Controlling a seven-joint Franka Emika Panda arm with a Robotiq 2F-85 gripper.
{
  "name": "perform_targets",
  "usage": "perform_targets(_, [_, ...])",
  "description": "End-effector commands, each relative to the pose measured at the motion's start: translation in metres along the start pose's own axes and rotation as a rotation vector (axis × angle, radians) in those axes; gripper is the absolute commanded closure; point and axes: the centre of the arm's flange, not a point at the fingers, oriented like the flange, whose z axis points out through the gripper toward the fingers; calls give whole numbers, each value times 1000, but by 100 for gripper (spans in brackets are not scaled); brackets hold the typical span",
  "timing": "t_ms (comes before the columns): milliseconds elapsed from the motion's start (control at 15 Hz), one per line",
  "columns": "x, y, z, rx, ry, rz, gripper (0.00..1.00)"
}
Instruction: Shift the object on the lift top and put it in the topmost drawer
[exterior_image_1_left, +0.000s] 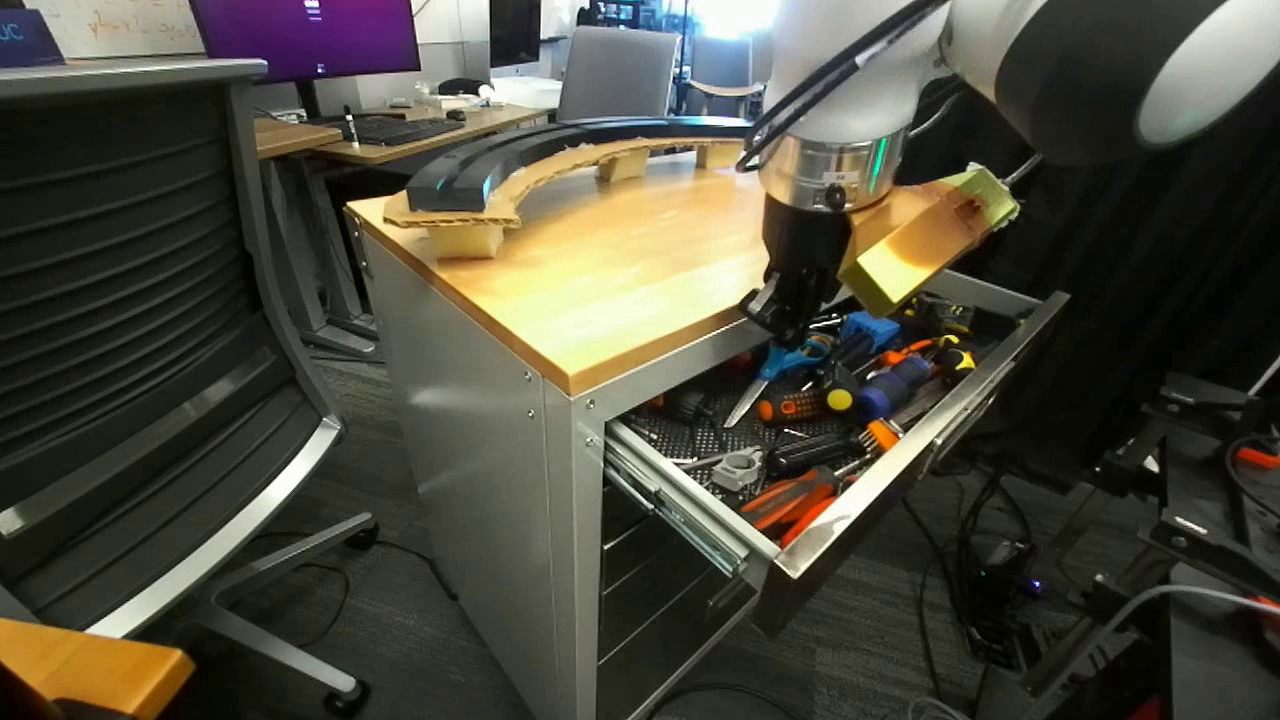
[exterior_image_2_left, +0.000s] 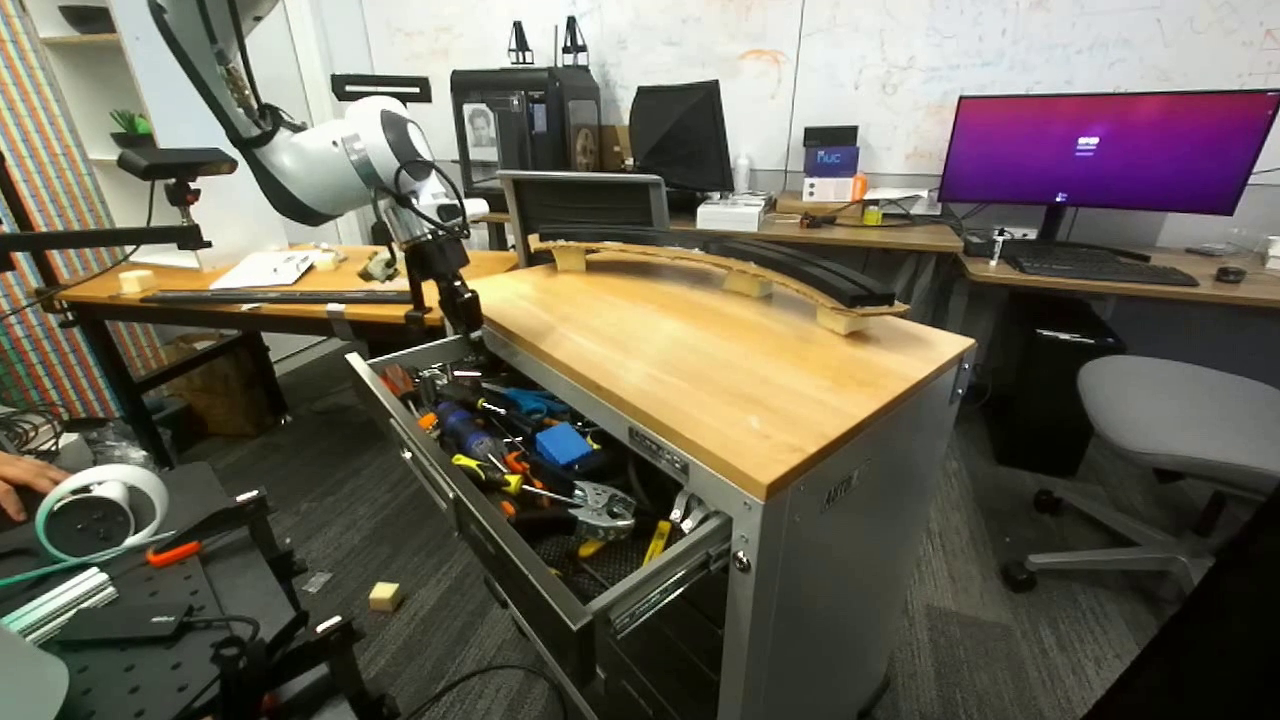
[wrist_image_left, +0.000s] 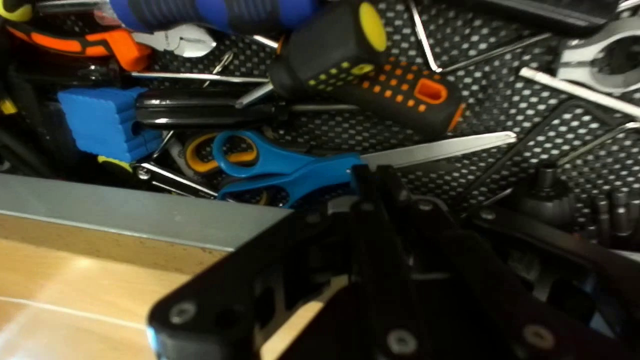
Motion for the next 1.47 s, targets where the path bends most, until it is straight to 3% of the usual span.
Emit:
perform_targets(0, [-13,13,-33,103,-137,-81,91])
perform_targets(333, [-39,27,-15,252,-378,-170,90])
perform_targets(733, [-65,44,9,285,-757,-241,88])
perform_targets(800, [-65,46,14,267,-823,-206,89])
perform_targets(933, [-58,47,31,200,-841,-146,92])
perform_targets(1200, [-31,36,76,152,-736,-86,92])
perform_targets(1400, [-24,30,98,142,-745,-65,91])
